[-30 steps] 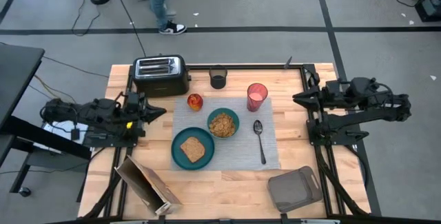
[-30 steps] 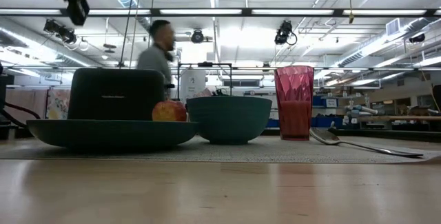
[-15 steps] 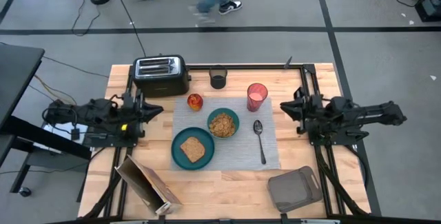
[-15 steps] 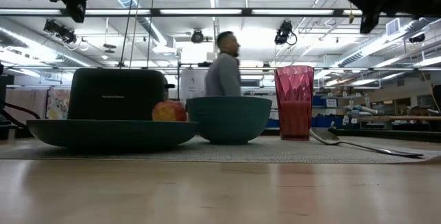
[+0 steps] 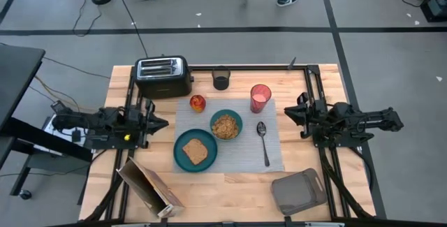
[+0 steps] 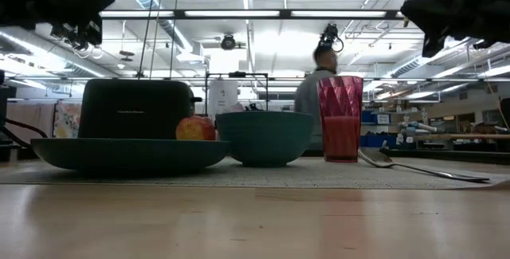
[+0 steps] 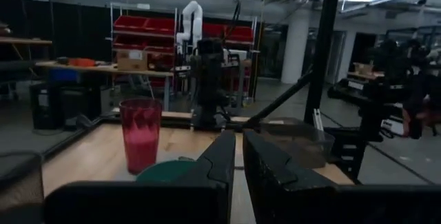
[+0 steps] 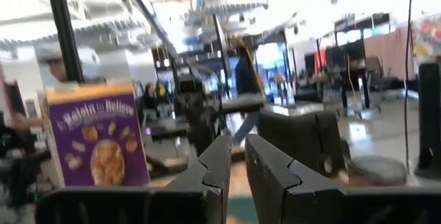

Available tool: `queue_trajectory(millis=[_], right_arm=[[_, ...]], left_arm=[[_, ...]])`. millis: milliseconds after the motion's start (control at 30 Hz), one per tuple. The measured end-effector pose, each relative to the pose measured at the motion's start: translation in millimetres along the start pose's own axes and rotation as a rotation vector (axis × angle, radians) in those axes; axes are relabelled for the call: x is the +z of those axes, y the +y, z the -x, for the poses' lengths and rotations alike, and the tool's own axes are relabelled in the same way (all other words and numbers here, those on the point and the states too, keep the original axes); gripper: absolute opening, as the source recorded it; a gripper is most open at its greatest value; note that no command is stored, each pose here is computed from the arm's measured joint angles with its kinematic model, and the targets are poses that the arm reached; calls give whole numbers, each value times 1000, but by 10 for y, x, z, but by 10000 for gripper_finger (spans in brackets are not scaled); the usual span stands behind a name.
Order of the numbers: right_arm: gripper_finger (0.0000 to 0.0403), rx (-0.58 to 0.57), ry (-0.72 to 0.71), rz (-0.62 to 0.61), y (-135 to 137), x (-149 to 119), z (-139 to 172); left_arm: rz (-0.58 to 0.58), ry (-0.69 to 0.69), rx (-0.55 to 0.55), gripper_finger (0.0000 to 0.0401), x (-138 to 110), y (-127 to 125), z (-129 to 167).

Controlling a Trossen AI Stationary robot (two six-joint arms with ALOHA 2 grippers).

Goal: Arrange a breakfast setting
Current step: Return to Home Position

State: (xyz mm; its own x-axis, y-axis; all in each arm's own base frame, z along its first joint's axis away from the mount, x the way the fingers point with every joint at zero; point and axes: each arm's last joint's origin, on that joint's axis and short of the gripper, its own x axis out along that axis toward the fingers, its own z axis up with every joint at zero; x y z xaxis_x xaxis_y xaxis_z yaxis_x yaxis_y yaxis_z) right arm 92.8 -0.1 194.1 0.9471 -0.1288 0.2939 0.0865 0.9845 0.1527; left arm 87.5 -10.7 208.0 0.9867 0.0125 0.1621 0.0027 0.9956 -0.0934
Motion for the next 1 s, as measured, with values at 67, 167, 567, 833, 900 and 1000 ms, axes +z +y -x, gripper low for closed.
queue_trajectory(millis=[67,167,567,833,900,1000], right_arm=[[54,-2,28,-3,-3,-31,1],[54,19,71,-9,1,-70,-2],[54,27,185,8,-7,-179,11],[54,126,203,-32,11,-184,13],[54,190,217,-31,24,-190,16],[54,164,242,-4,-7,-216,18]], left_arm=[[17,24,-8,38,-131,9,-14],[44,37,-25,38,-269,16,-28],[-35,34,28,38,-307,55,-35],[-75,72,44,38,-344,69,-34],[-70,92,49,38,-363,72,-34],[-74,96,49,38,-367,72,-33]])
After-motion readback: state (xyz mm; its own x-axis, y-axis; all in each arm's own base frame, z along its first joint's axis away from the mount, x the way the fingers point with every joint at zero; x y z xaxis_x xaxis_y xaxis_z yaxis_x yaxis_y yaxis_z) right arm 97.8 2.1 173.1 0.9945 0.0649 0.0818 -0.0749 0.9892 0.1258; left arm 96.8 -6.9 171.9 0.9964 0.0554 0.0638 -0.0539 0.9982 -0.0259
